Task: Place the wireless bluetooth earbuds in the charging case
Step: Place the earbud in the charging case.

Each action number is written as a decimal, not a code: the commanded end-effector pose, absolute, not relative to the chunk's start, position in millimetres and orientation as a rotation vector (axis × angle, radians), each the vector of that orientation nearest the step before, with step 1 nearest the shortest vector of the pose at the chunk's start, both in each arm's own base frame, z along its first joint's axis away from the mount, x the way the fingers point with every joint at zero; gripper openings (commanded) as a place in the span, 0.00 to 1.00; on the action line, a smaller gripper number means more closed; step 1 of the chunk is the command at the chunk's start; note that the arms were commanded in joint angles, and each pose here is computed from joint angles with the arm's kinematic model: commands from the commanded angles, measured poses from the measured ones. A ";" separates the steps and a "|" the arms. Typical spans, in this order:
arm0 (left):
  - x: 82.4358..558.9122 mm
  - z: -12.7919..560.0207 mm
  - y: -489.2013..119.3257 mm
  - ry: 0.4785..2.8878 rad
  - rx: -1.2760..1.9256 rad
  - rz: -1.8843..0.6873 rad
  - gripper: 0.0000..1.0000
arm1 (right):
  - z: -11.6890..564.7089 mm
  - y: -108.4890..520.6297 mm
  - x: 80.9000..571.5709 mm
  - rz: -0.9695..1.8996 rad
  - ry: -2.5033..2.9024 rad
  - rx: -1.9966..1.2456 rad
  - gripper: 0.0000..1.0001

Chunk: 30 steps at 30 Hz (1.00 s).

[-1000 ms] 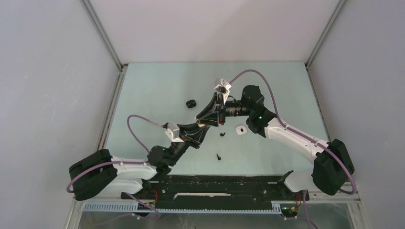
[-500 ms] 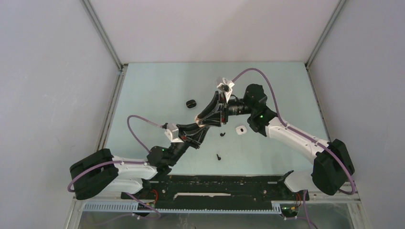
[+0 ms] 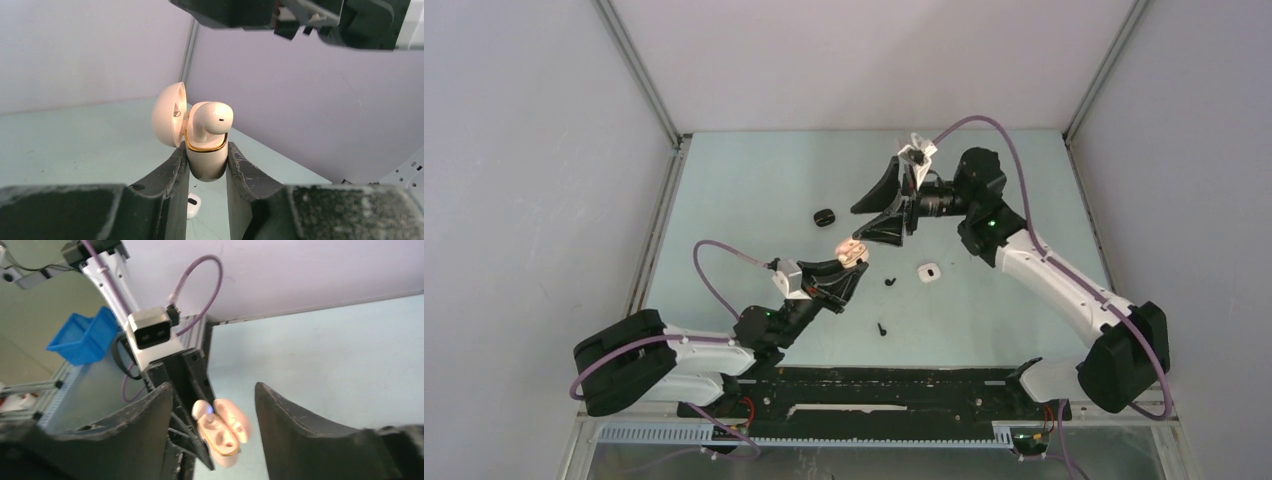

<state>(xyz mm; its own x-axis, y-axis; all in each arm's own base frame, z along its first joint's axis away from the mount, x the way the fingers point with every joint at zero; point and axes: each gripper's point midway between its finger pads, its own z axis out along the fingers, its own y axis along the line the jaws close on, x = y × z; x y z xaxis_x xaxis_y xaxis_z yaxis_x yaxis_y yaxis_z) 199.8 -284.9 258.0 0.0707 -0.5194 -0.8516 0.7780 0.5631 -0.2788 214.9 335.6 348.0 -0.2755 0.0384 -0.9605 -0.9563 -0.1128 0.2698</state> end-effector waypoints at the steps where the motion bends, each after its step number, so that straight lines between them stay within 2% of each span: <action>1: 191.5 263.4 -286.6 1.081 0.342 -0.992 0.00 | 356.5 316.1 232.9 1.246 1.329 -1.193 0.72; 3: 189.2 256.9 -288.5 1.093 0.381 -0.981 0.00 | 336.2 307.3 235.4 1.138 1.392 -1.285 0.81; 4: 187.5 253.3 -289.6 1.099 0.406 -0.976 0.00 | 325.5 303.0 234.4 1.100 1.430 -1.331 0.82; 10: 178.2 231.4 -303.0 1.143 0.588 -0.936 0.00 | 291.0 289.6 212.3 1.025 1.558 -1.470 0.83; 18: 170.3 220.4 -311.7 1.171 0.716 -0.923 0.00 | 282.7 308.6 183.2 1.022 1.531 -1.557 0.85; 30: 158.0 223.0 -318.3 1.149 0.779 -0.975 0.00 | 260.1 314.0 182.5 1.007 1.579 -1.616 0.85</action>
<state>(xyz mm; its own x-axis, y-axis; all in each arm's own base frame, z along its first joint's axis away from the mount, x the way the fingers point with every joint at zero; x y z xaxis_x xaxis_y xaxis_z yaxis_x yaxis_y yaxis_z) 164.1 -310.6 191.4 0.0469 -0.1631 -0.9855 0.9000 0.4349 -0.0291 179.3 312.9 267.2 -0.0328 -0.4734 -0.8803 -0.9960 -0.0576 0.0680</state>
